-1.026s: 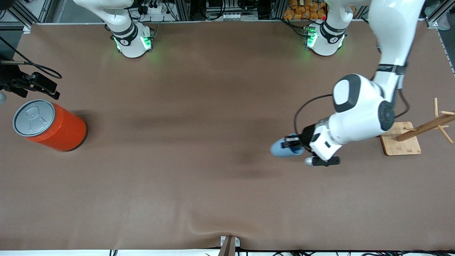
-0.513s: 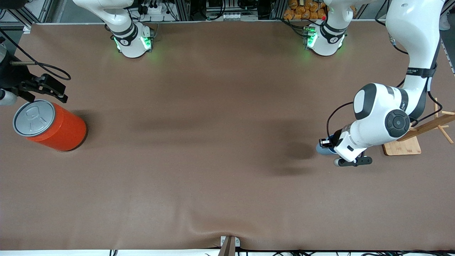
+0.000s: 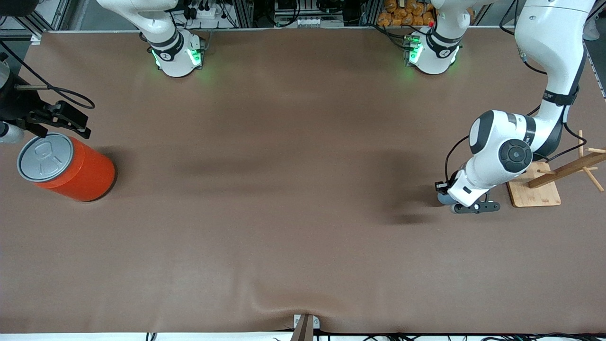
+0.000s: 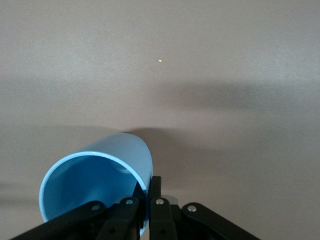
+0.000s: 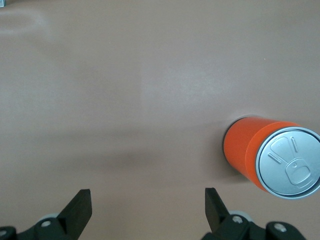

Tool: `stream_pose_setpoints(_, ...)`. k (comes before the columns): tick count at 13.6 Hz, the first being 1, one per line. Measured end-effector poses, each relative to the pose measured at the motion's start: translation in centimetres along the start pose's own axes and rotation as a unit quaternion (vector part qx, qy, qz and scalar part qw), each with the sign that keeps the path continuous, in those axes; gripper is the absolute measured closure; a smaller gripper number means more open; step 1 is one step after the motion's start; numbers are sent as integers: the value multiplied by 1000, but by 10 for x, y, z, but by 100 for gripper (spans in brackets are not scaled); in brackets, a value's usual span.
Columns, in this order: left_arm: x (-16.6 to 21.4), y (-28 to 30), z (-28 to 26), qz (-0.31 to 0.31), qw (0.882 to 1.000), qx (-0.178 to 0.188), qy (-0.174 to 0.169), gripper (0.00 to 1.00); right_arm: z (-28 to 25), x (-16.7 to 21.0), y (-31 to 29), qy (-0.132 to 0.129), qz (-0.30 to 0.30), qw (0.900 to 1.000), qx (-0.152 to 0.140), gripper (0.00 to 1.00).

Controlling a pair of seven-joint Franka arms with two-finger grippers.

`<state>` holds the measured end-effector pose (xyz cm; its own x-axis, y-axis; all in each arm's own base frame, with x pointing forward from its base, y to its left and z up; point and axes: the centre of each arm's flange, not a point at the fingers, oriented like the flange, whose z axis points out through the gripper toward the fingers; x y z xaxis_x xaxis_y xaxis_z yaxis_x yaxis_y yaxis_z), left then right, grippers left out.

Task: Flip cup
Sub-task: 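Rotate the cup upright with the left gripper and lower it beside the wooden stand, then open the left gripper and lift it away from the cup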

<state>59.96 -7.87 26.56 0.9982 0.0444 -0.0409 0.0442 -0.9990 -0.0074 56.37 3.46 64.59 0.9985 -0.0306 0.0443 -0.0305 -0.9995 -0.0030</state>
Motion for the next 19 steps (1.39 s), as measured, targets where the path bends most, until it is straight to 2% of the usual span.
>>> stream_pose_setpoints(7, -2, -2, -1, -4, 1000, 1, 0, 95, 0, -1, -4, -1, -3, 1000, 0, 0)
stream_pose_setpoints(8, -2, -2, 0, -6, 1000, 1, 0, 90, 0, -1, -2, -3, -2, 1000, 0, 0)
stream_pose_setpoints(11, -3, -2, 0, -10, 1000, 2, -3, 59, 0, -3, 16, -16, 14, 1000, -4, 0)
stream_pose_setpoints(13, 2, -4, -10, -13, 1000, 6, -9, 39, 1, -2, 49, -18, 44, 999, -5, 0)
stream_pose_setpoints(16, 25, -10, -70, -23, 999, 19, -15, 7, 5, -1, 78, -23, 67, 997, -6, 0)
stream_pose_setpoints(17, 33, -12, -100, -28, 999, 23, -13, 1, 6, -1, 77, -24, 67, 997, -6, 0)
stream_pose_setpoints(19, 41, -16, -160, -35, 999, 28, 1, 0, 5, -1, 76, -23, 65, 998, -11, 0)
